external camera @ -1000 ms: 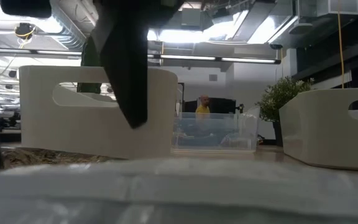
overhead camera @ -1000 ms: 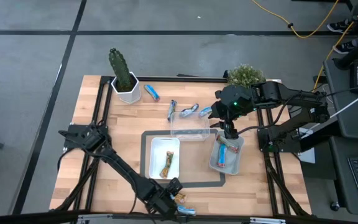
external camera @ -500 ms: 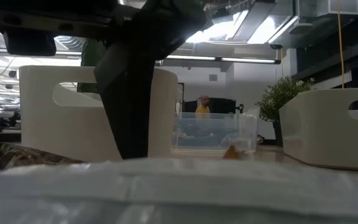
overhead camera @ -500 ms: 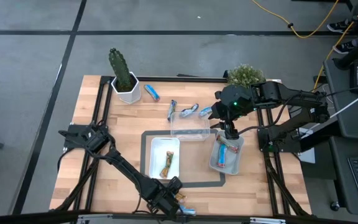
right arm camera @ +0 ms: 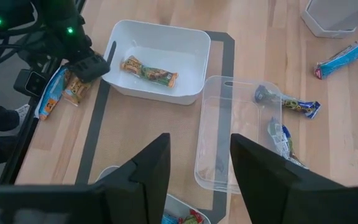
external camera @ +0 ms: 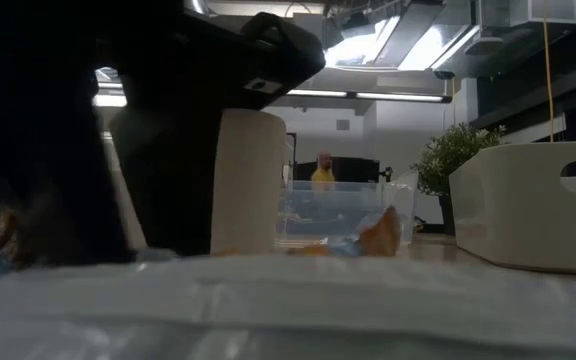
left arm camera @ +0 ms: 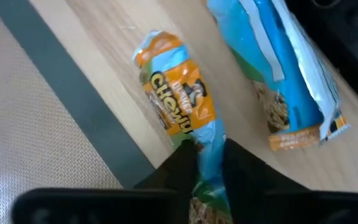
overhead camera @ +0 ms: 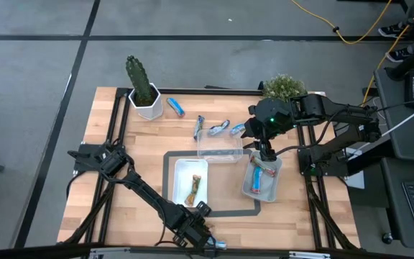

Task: Pick and place Granola Bars by type
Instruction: Put the top orange granola bar into the white bin

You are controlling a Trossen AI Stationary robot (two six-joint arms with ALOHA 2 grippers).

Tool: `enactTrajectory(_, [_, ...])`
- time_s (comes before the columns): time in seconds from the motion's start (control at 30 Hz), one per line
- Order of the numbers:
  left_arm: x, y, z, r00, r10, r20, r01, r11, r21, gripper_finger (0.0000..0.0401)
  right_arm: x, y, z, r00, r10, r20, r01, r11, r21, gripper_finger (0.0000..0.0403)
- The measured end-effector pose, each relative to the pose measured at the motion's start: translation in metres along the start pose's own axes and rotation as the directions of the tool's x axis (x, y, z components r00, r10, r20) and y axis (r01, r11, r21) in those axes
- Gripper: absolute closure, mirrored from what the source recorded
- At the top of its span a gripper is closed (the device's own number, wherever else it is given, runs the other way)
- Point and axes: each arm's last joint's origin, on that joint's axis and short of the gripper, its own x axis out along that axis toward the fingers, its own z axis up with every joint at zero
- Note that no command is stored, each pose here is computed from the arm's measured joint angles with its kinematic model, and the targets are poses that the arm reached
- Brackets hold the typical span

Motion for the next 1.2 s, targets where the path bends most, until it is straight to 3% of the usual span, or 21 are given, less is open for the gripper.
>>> enactTrajectory(0.13, [-0.003, 0.001, 0.002, 1.0, 0.004, -0.006, -0.004, 0.999, -0.036, 0.0381, 0.0, 0.0, 0.0, 1.0, 0.0, 0.0, 0.0, 1.0, 0.0, 0.0234])
enactTrajectory(0.27, [-0.008, 0.0, 0.001, 0.998, 0.011, -0.057, -0.013, 1.0, -0.027, 0.0387, 0.0, 0.0, 0.0, 1.0, 0.0, 0.0, 0.0, 1.0, 0.0, 0.0234])
enactTrajectory(0.53, [-0.039, 0.001, 0.009, 0.978, 0.15, -0.148, -0.147, 0.989, 0.033, 0.0389, 0.0, 0.0, 0.0, 1.0, 0.0, 0.0, 0.0, 1.0, -0.024, 0.0234])
enactTrajectory(0.87, [-0.091, 0.005, 0.037, 0.962, 0.266, -0.064, -0.264, 0.964, 0.035, 0.0389, 0.0, 0.0, 0.0, 1.0, 0.0, 0.0, 0.0, 1.0, -0.031, 0.0234])
enactTrajectory(1.03, [-0.141, 0.017, 0.061, 0.899, 0.43, 0.085, -0.427, 0.903, -0.056, 0.0389, 0.0, 0.0, 0.0, 1.0, 0.0, 0.0, 0.0, 0.999, -0.045, 0.0234])
enactTrajectory(1.2, [-0.2, 0.032, 0.064, 0.746, 0.64, 0.182, -0.582, 0.761, -0.288, 0.0388, 0.0, 0.0, 0.0, 1.0, 0.002, -0.004, -0.003, 0.999, -0.041, 0.0234])
